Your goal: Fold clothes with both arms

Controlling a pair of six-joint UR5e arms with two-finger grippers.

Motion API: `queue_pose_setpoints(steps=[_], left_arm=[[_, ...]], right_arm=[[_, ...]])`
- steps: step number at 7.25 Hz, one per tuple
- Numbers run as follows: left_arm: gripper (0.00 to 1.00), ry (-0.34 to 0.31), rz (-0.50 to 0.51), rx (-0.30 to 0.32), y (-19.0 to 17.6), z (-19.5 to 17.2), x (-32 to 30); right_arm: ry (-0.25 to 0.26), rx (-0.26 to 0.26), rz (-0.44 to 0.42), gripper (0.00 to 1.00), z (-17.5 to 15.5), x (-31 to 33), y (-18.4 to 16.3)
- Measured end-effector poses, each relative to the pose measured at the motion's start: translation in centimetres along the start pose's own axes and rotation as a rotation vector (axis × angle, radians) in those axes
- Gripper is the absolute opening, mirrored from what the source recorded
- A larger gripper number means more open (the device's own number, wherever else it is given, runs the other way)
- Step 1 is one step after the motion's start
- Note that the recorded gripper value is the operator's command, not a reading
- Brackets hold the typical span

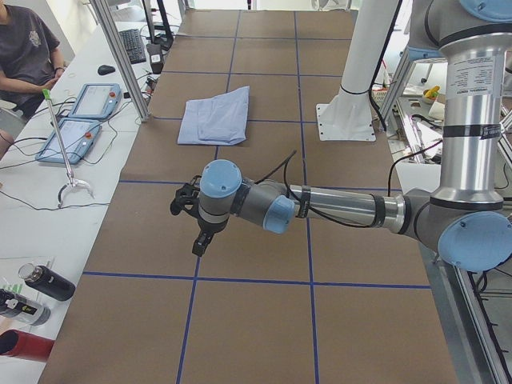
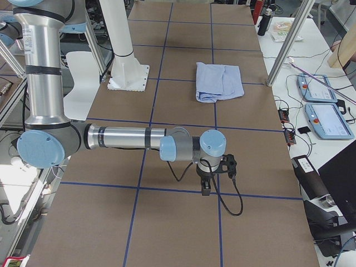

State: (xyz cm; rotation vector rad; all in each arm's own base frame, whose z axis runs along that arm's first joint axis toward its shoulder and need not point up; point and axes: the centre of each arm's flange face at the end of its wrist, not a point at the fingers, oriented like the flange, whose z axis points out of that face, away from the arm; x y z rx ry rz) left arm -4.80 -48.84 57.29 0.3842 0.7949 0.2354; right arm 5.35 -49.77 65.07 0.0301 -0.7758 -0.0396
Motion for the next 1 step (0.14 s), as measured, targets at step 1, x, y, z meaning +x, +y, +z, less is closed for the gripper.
queue_pose_setpoints(steps=[1], left_arm=[[1.0,0.0,0.002,0.002,0.08,-0.12,0.13]], right_arm=[[-0.005,0.001,-0.001,1.0,-0.02,-0.07,-0.03]])
